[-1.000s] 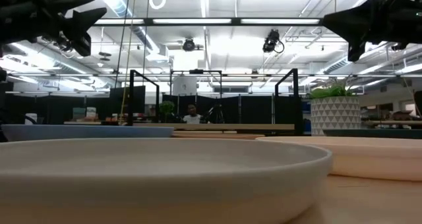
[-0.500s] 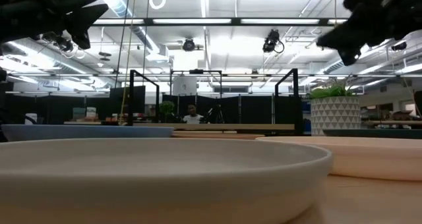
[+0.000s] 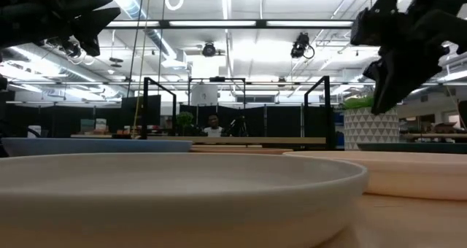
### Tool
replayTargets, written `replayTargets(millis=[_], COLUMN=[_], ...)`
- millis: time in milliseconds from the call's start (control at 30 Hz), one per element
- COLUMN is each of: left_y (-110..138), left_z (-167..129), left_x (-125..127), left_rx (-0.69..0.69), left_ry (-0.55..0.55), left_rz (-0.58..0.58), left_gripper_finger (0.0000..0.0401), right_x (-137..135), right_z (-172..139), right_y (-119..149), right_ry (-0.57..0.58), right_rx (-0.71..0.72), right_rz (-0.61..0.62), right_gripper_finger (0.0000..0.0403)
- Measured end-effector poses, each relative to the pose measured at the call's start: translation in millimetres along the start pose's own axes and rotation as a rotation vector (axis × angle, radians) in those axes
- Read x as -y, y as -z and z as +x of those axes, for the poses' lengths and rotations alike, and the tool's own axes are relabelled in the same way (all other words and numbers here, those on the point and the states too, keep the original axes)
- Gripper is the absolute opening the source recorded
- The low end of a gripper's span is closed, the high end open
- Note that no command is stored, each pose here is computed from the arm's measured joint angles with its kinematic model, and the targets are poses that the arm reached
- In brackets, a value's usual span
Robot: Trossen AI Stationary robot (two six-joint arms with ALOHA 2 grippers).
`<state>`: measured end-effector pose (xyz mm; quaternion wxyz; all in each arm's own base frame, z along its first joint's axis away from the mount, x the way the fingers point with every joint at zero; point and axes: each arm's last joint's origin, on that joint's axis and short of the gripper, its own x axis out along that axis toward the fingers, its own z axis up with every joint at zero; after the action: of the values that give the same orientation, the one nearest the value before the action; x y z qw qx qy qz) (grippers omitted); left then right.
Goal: Place and stack plates onto a shelf
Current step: Put the dark blue plate on the shelf
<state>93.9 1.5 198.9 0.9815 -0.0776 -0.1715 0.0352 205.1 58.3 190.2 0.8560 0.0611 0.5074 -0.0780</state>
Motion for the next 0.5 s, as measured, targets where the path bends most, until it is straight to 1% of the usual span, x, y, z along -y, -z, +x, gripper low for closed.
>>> replayTargets(millis=[133,233,300,367,500], left_y=[0,0,0,0,0], left_z=[0,0,0,0,0], left_x=[-1,-1,-1,-1,-1], left_rx=[0.003,0.003,0.003,0.003,0.003], left_ry=[-0.018,-0.020,-0.020,-0.020,-0.020], left_rz=[0.000,0.000,0.000,0.000,0.013], left_gripper_finger=[0.0142,0.0142,0.0142,0.0142,0.0142], right_x=[-11,-20,-25,-30,-35], right_z=[11,19,24,28,37], right_y=[-5,-4,-4,-3,1], right_ry=[0.048,0.096,0.132,0.149,0.140], right_rx=[-0.180,-0.301,-0.356,-0.411,-0.490], right_rz=[0.030,0.038,0.043,0.050,0.081], right_gripper_finger=[0.0175,0.0210,0.0219,0.0219,0.0201])
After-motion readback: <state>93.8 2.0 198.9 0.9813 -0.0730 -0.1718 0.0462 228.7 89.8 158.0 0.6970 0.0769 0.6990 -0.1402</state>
